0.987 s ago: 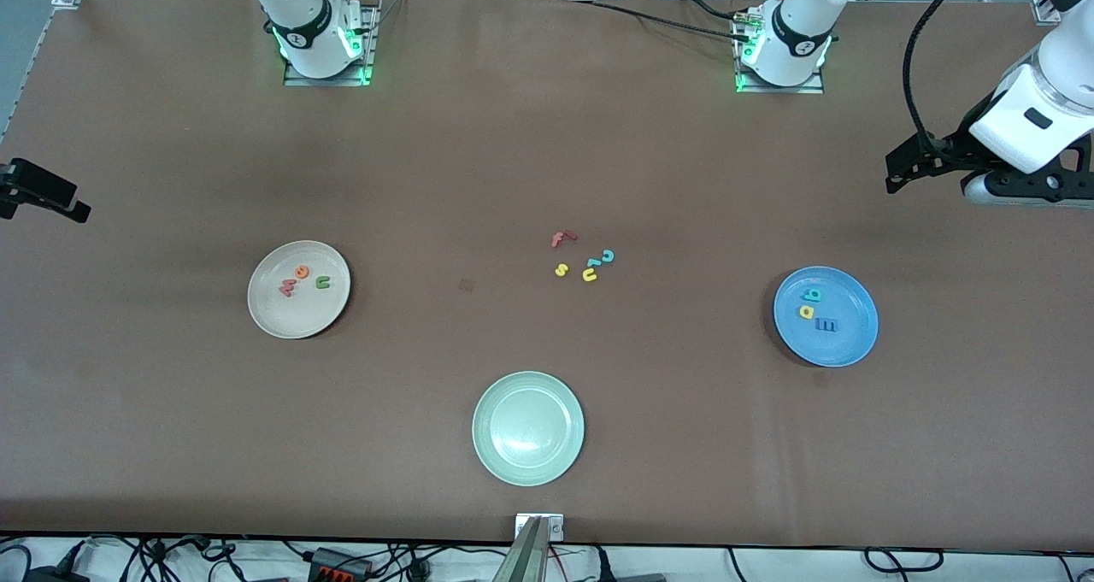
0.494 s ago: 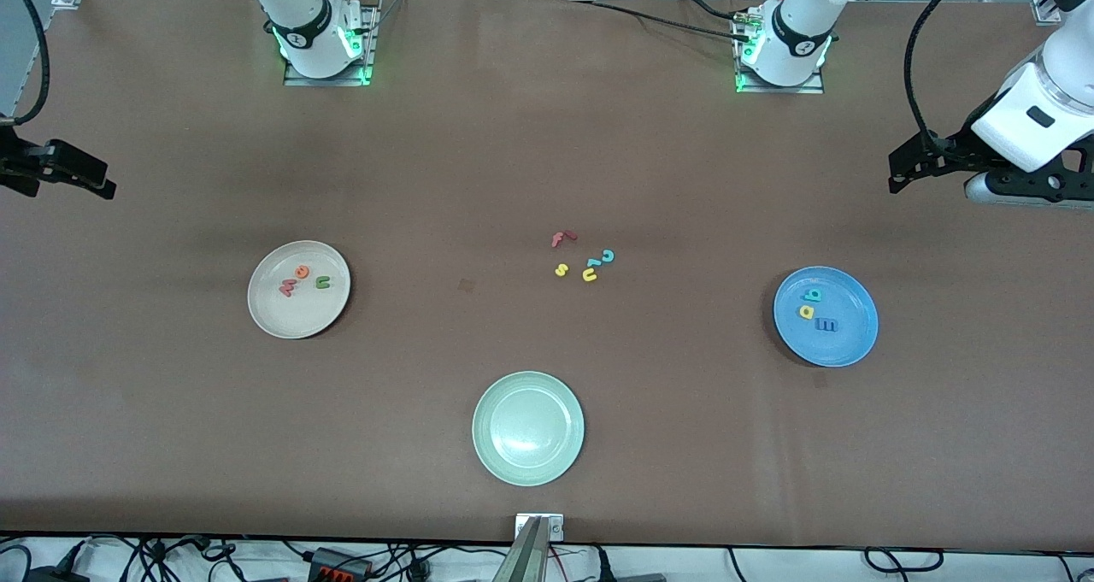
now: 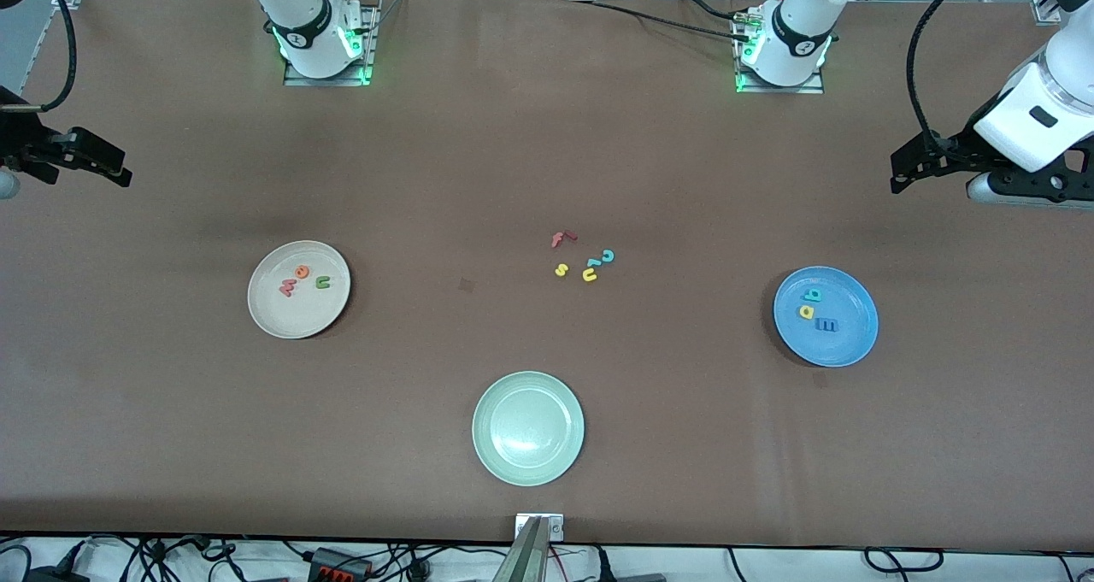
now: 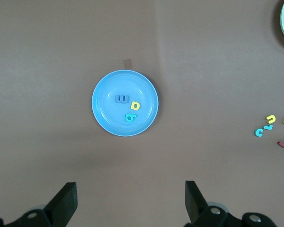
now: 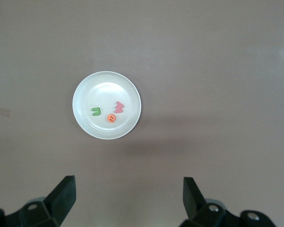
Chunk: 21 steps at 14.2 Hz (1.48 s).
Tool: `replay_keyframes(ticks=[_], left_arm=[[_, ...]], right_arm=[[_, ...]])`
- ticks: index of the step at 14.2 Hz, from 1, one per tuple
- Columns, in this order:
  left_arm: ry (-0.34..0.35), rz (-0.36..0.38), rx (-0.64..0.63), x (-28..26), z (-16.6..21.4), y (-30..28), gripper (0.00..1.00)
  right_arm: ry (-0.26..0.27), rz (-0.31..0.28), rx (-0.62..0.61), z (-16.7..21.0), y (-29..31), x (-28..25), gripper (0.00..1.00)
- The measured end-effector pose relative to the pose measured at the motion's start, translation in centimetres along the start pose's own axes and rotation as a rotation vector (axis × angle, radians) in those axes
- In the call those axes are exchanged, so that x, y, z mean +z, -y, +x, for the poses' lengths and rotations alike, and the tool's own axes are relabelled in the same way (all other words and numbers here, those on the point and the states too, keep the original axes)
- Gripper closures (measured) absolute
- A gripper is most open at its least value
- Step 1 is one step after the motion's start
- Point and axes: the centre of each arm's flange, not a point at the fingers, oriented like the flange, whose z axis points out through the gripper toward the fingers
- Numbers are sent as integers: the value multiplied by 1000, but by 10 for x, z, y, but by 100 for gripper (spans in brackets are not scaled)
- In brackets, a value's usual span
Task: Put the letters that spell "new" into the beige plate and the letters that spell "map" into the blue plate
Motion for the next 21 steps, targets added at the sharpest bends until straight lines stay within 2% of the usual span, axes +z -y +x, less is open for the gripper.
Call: replay_keyframes(ticks=[21], left_arm=[[1, 0, 2, 0, 0, 0, 0]], right_arm=[[-3, 0, 2, -1, -1, -2, 0]])
